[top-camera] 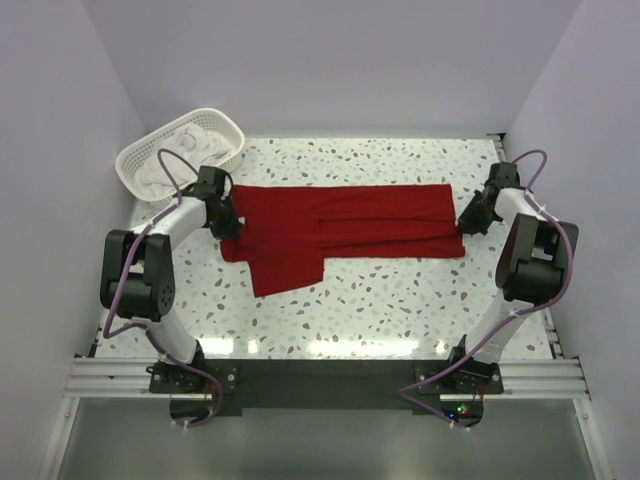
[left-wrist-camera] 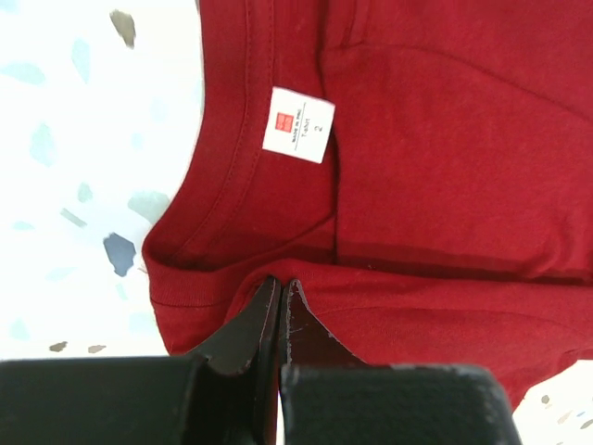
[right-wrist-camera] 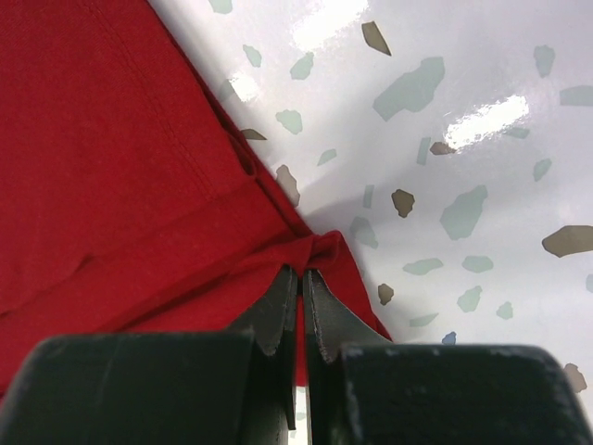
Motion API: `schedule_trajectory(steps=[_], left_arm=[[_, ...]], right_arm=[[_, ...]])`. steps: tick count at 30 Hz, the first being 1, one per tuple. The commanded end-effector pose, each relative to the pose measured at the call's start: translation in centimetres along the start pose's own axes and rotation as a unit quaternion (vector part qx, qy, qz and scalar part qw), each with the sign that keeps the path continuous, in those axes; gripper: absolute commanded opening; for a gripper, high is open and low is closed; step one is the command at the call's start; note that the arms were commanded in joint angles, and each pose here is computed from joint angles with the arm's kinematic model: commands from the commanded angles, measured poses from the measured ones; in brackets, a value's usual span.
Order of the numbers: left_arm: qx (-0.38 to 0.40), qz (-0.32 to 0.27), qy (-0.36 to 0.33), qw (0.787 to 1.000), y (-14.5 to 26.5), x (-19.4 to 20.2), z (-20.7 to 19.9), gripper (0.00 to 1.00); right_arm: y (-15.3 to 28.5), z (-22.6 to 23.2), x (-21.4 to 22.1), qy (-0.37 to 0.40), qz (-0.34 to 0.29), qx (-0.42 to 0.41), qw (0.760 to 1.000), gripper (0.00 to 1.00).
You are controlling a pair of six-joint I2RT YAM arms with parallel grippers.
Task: Fold and stack the t-shirts
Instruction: Fold the tshirt
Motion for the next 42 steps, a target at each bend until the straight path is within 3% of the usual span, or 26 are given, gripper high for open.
schedule_trajectory(steps=[1,13,23,31,34,36,42], left_arm=[[-0.009,-0.055,-0.018,0.998,1.0,-2.9,-0.5,0.00],[-0.009,-0.052,-0.024,0.998,0.2,-3.7,-1.2,0.00],[-0.023,-0.061,0.001,0.998,-0.2,-3.1,-0.3,0.00],[-0.031,-0.049,0.015,0.998,-1.3,-2.4,0.3,0.00],[-0.034,-0.049,0.026,0.998,-1.3,-2.2,0.7,0.01],[-0.030,-0.049,0.028,0.998,-1.1,-2.2,0.6,0.07],[-0.013,-0.078,0.025,0.997,1.6,-2.9,0.1,0.37]], right_arm=[[-0.5,-0.6,-1.1,0.013,-0.027,0.023,0.999,0.00],[-0.9,-0.7,-1.0,0.016,-0.025,0.026,0.999,0.00],[1.6,1.5,-2.7,0.033,-0.067,-0.007,0.997,0.00],[0.2,2.5,-2.5,0.039,-0.053,-0.015,0.998,0.00],[-0.2,2.8,-2.4,0.048,-0.049,-0.017,0.998,0.07],[-0.4,2.9,-2.2,0.050,-0.042,-0.013,0.998,0.15],[2.9,4.0,-2.6,0.086,-0.070,-0.001,0.994,0.41]])
Point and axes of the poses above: each gripper's point midway between its finger pads, its own y axis back along the fingers, its own z axis along the line the jaws close on, x = y × z, the point moved 7 cm from there along y, back along the fingers, and after that the axes turned 11 degrees about y, right-handed, at the moved point
